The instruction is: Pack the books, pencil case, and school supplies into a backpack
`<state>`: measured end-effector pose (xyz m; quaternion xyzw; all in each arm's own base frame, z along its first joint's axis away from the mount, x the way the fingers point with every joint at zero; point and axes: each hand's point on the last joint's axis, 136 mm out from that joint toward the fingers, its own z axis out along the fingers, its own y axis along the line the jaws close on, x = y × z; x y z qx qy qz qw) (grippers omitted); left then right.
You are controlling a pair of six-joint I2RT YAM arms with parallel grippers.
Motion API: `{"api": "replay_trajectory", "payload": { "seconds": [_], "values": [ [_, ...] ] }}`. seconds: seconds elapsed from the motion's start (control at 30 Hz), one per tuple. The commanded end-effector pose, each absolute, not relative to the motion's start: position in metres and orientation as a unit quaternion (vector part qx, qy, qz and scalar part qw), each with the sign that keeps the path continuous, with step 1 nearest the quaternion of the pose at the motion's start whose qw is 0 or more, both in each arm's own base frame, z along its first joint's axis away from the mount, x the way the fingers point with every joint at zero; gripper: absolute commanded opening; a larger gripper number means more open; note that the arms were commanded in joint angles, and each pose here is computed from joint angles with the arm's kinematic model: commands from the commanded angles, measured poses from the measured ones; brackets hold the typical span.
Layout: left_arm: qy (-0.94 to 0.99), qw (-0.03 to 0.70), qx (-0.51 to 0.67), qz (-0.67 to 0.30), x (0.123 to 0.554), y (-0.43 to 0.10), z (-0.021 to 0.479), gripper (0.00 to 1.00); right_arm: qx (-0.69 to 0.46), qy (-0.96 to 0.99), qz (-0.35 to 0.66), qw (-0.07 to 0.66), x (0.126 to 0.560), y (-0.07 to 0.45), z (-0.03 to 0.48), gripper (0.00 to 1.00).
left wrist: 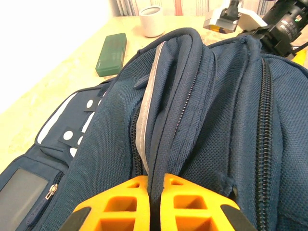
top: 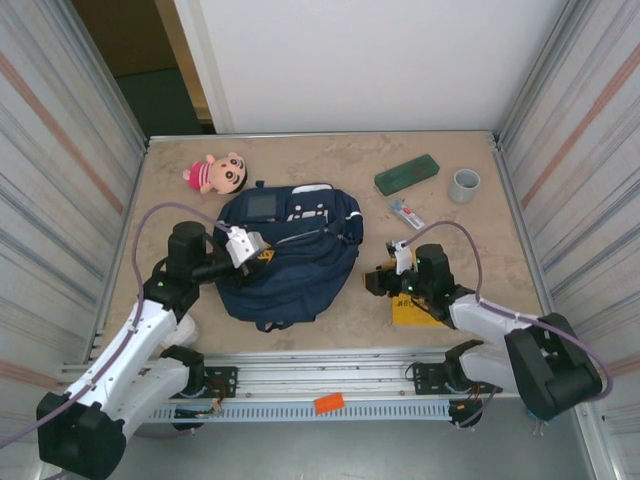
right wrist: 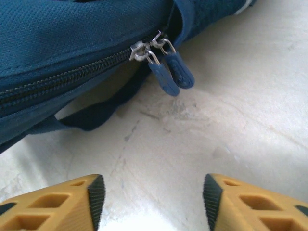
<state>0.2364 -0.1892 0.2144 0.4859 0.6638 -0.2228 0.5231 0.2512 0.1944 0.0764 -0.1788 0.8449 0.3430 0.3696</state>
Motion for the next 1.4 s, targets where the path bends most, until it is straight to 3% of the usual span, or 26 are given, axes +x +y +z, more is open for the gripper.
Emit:
{"api": "replay_trajectory", "payload": {
  "seconds": [0.0, 0.2, 0.4, 0.7, 0.9, 1.17, 1.27, 1.37],
  "values": [
    [0.610, 0.574, 0.497, -0.228, 0.236, -0.195, 0.262, 0.00, -0.224, 0.810, 0.351, 0.414, 0.267, 0.213, 0.100, 0.55],
    [0.610, 0.575, 0.497, -0.227, 0.235, -0.194, 0.262, 0.00, -0.242, 0.803, 0.339, 0.426, 0.279, 0.221, 0.100, 0.55],
    [0.605, 0.579, 0.497, -0.226, 0.233, -0.193, 0.264, 0.00, -0.255, 0.803, 0.326, 0.428, 0.296, 0.225, 0.098, 0.46],
    [0.624, 0.580, 0.482, -0.204, 0.242, -0.187, 0.259, 0.00, -0.259, 0.802, 0.357, 0.403, 0.294, 0.229, 0.097, 0.10],
    [0.665, 0.574, 0.447, -0.170, 0.262, -0.176, 0.249, 0.00, -0.258, 0.809, 0.375, 0.370, 0.278, 0.228, 0.104, 0.00],
    [0.669, 0.572, 0.442, -0.172, 0.265, -0.177, 0.248, 0.00, -0.254, 0.815, 0.384, 0.352, 0.264, 0.224, 0.108, 0.00],
    [0.651, 0.577, 0.455, -0.189, 0.256, -0.182, 0.256, 0.00, -0.229, 0.837, 0.332, 0.371, 0.282, 0.210, 0.097, 0.27],
    [0.630, 0.583, 0.468, -0.210, 0.246, -0.187, 0.266, 0.00, -0.225, 0.838, 0.330, 0.371, 0.295, 0.212, 0.090, 0.41]
  ]
}}
